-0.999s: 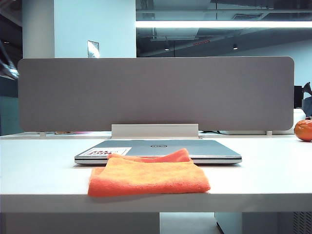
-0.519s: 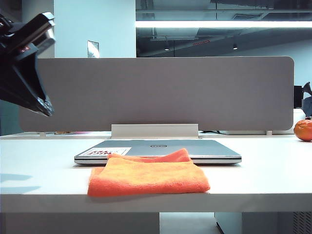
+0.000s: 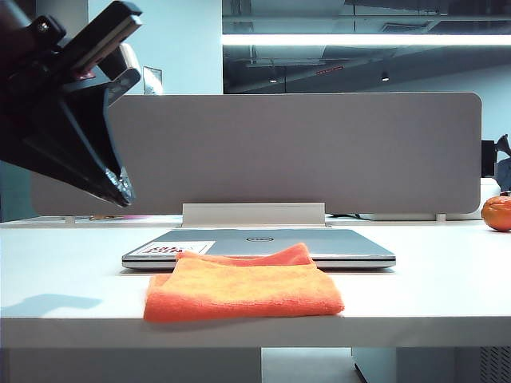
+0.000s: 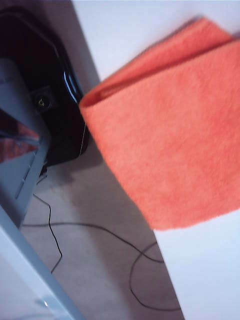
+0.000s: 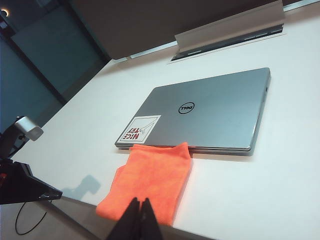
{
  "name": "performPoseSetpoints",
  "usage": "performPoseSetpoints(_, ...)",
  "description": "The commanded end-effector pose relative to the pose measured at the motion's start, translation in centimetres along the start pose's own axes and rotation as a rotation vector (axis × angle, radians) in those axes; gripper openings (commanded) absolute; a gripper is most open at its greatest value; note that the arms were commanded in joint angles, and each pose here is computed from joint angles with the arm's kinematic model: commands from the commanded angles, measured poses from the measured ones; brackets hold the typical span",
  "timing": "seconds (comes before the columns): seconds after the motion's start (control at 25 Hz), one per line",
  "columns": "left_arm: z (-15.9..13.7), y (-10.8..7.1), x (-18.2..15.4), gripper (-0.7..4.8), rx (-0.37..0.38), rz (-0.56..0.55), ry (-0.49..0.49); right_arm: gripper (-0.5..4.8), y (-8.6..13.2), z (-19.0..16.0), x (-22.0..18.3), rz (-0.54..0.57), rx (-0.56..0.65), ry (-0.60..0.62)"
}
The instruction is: Pick up the orange rag and put it over the laptop.
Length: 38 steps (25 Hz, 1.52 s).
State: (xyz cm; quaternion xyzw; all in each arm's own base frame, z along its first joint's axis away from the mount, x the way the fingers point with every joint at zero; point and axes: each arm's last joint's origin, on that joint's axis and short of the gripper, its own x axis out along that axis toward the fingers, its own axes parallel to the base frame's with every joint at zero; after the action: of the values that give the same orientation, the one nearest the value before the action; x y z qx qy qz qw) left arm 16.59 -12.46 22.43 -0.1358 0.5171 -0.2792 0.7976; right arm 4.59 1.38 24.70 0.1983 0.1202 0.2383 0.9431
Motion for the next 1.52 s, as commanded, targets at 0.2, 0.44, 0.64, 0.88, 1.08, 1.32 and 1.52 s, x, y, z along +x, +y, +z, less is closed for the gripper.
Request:
performPoseSetpoints(0.2, 0.3, -0.1, 0.2, 1.98, -0.101, -0.006, -0.017, -0.05, 0.1, 0.2, -0.1, 0.006, -0.005, -0.011)
performPoseSetpoints(0.44, 0.3, 0.4, 2.0, 4.03, -0.222, 0.01, 0.066, -0.05, 0.1, 0.2, -0.1, 0.006, -0.006, -0.01)
performPoseSetpoints(0.64, 0.4, 0.9, 3.5, 4.17, -0.287, 0.019, 0.114, -0.05, 0.1, 0.2, -0.1, 0.006, -0.006, -0.011)
performPoseSetpoints(0.88, 0.7, 0.9, 4.2, 4.01, -0.316, 0.011, 0.102, -0.05, 0.1, 0.2, -0.1, 0.006, -0.006, -0.011)
performPoseSetpoints(1.08, 0.8, 1.2, 5.1, 3.98, -0.361, 0.02, 0.11, -0.05, 0.1, 0.2, -0.1, 0.005, -0.01, -0.011)
performPoseSetpoints(1.32, 0.9, 1.6, 6.4, 3.94, -0.38, 0.036, 0.131, -0.05, 0.1, 0.2, -0.1, 0.006, -0.01, -0.011)
performPoseSetpoints(1.52, 1.2, 1.8, 7.3, 3.31, -0.374, 0.03, 0.114, -0.05, 0.1, 0.2, -0.1, 0.006, -0.01, -0.011)
